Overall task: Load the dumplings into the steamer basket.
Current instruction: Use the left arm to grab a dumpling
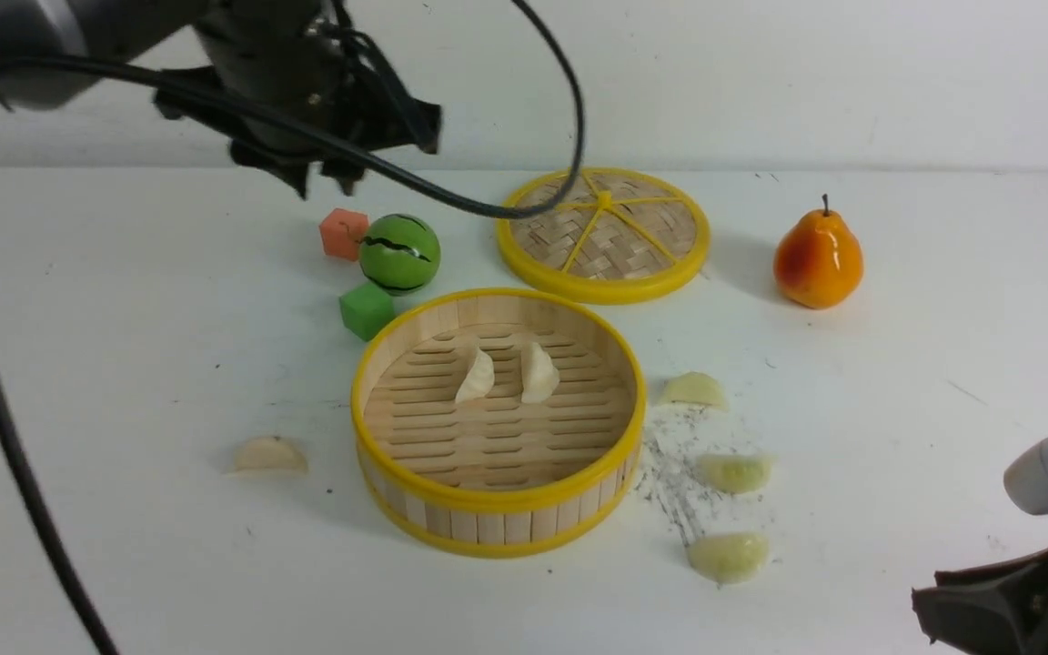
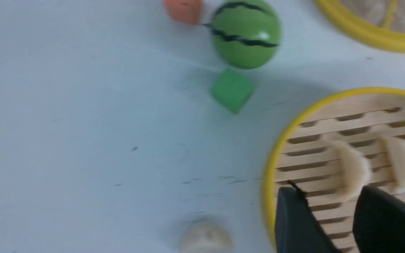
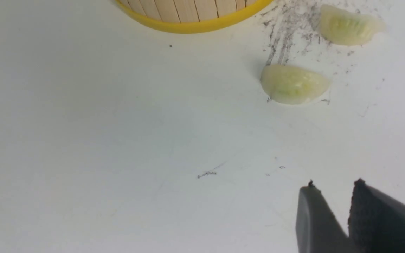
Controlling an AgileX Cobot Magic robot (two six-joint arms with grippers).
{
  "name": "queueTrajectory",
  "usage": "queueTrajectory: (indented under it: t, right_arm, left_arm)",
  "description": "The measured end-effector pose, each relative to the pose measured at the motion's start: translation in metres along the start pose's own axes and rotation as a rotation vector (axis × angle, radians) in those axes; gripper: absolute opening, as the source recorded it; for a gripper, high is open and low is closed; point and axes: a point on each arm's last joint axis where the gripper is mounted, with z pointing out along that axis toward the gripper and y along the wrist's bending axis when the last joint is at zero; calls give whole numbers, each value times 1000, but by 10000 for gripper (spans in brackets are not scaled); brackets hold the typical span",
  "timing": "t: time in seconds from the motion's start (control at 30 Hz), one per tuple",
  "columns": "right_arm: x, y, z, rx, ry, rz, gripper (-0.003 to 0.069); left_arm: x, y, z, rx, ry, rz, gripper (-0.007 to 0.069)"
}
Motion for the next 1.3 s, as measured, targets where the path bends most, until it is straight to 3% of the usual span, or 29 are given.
queueTrajectory:
  t: [0.2, 0.43, 0.57, 0.83, 0.9, 1.13, 1.3]
  right_arm:
    - [0, 0, 0, 0, 0, 0, 167]
    - [0, 0, 0, -2, -1, 4, 167]
    - [0, 1, 0, -6, -3, 7, 167]
    - [0, 1, 0, -12, -4, 16, 169]
    - [0, 1, 0, -12, -4, 16, 171]
    - [-1, 2, 0, -15, -6, 17, 178]
    - [-1, 2, 0, -15, -6, 17, 178]
  left_arm:
    - [51, 30, 32, -4, 105, -112, 113]
    - [126, 41, 90, 67, 135, -467, 110]
    - [140, 40, 104, 83, 118, -558, 173]
    - [144, 36, 127, 92, 83, -696, 472]
    - [146, 36, 137, 80, 81, -694, 514]
    - [145, 41, 166, -16, 98, -649, 538]
    - [136, 43, 168, -69, 108, -627, 483]
